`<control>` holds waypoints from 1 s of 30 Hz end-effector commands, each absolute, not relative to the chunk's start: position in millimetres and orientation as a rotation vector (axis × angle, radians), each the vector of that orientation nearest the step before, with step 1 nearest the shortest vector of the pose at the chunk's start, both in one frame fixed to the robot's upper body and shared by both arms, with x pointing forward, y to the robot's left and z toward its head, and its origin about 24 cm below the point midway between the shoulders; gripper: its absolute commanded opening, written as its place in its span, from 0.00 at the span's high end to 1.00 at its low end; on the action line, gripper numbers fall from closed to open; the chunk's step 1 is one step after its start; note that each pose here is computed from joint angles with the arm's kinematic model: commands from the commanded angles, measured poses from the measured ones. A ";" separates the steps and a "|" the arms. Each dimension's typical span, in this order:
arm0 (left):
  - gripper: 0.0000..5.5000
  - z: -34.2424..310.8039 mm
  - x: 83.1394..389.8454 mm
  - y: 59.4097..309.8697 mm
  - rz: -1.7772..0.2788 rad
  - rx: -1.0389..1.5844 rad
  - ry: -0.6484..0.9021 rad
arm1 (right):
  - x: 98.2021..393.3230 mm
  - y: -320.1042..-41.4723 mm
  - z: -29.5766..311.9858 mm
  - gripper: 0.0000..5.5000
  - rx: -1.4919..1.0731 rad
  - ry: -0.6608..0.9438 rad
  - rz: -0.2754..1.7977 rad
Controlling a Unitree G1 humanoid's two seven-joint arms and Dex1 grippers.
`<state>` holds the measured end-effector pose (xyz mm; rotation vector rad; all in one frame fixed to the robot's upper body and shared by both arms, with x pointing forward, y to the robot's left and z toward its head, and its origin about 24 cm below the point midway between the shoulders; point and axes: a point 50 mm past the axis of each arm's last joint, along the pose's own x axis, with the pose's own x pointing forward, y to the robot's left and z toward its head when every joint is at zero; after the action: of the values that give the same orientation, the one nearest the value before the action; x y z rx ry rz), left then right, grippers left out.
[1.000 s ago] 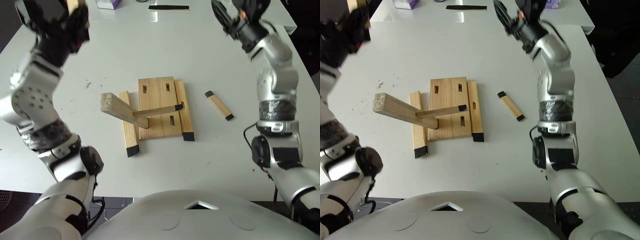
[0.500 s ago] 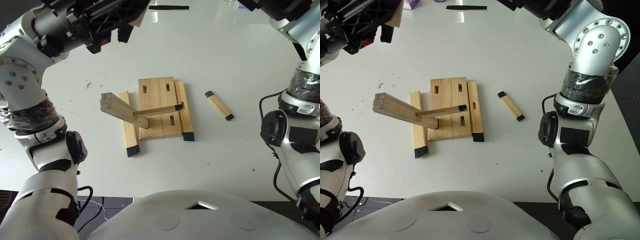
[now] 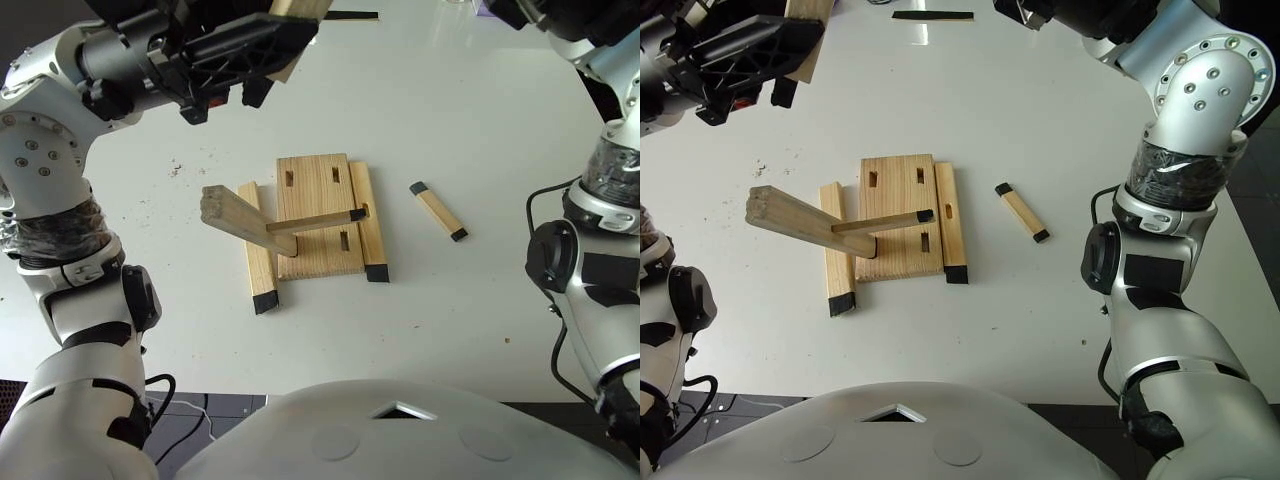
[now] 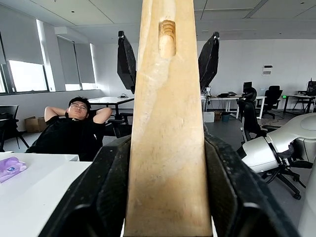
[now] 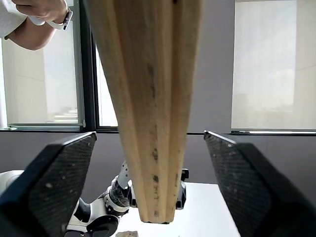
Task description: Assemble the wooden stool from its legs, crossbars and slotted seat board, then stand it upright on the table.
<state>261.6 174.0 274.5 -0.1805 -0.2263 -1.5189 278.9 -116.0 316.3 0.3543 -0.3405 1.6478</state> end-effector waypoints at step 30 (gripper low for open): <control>0.49 255.6 266.5 177.2 -1.477 -0.086 -0.173 | 270.6 -107.0 315.9 0.63 0.205 -0.333 1.683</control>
<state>262.4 175.3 255.6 -0.1074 -0.1857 -1.5198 275.2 -105.8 315.6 0.2457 -0.3260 1.6623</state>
